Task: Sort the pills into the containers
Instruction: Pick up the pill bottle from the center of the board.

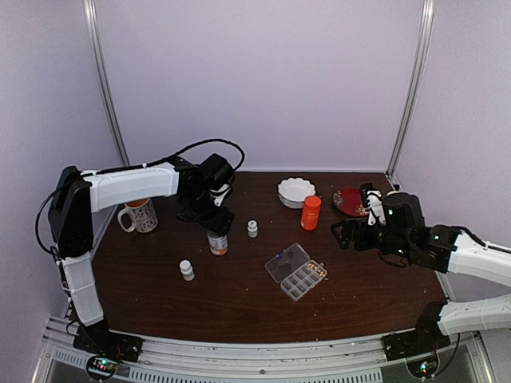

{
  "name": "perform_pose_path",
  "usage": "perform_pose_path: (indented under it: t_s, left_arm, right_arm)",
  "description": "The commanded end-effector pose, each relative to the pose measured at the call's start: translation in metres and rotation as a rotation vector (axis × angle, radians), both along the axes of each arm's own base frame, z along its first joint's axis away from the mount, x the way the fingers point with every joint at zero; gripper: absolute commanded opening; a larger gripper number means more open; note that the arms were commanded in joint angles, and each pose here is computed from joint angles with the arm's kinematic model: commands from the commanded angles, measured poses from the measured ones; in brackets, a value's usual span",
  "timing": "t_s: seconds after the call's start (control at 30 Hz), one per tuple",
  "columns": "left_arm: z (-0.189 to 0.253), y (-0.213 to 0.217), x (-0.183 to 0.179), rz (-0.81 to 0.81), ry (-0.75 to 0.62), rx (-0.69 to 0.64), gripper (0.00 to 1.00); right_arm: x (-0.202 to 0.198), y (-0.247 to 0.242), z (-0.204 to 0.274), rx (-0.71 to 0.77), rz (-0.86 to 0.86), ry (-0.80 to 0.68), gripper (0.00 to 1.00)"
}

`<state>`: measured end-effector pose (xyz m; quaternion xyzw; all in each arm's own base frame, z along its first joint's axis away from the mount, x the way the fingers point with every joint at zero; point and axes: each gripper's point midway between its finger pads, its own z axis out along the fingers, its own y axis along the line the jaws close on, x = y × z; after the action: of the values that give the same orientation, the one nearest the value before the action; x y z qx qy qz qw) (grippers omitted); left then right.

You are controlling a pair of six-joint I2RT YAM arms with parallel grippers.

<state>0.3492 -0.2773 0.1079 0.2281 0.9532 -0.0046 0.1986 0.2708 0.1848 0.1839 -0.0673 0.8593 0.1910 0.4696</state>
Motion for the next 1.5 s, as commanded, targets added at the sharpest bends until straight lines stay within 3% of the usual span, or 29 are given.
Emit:
perform_pose_path:
  t_s: [0.0, 0.37, 0.5, 0.63, 0.9, 1.17, 1.33, 1.47]
  left_arm:
    - [0.008, -0.004, 0.001, -0.007, 0.001, -0.043, 0.89]
    - [0.027, -0.003, -0.006, -0.013, -0.066, -0.133, 0.94]
    - [0.015, -0.003, -0.002, -0.01, -0.053, -0.103, 0.85]
    - [0.011, -0.006, 0.003, -0.009, -0.054, -0.087, 0.66]
    - [0.012, -0.009, 0.007, -0.014, -0.043, -0.076, 0.65]
    - [0.02, -0.006, 0.003, -0.022, -0.029, -0.055, 0.41]
    - [0.018, -0.002, 0.002, -0.029, -0.024, -0.033, 0.69]
    - [0.012, -0.004, -0.001, -0.036, -0.003, -0.036, 0.73]
  right_arm:
    - [0.004, 0.007, 0.013, 0.025, 0.022, -0.014, 1.0]
    - [0.003, 0.033, 0.01, -0.021, 0.117, 0.041, 0.99]
    - [0.005, 0.041, 0.014, -0.007, 0.133, 0.036, 0.99]
    - [0.006, 0.043, 0.016, 0.004, 0.132, 0.03, 0.99]
    - [0.004, 0.04, 0.01, -0.012, 0.126, 0.038, 1.0]
    - [0.004, 0.039, 0.012, -0.014, 0.126, 0.032, 1.0]
    - [0.005, 0.04, 0.012, -0.009, 0.125, 0.035, 1.0]
    - [0.005, 0.043, 0.012, 0.001, 0.132, 0.039, 1.0]
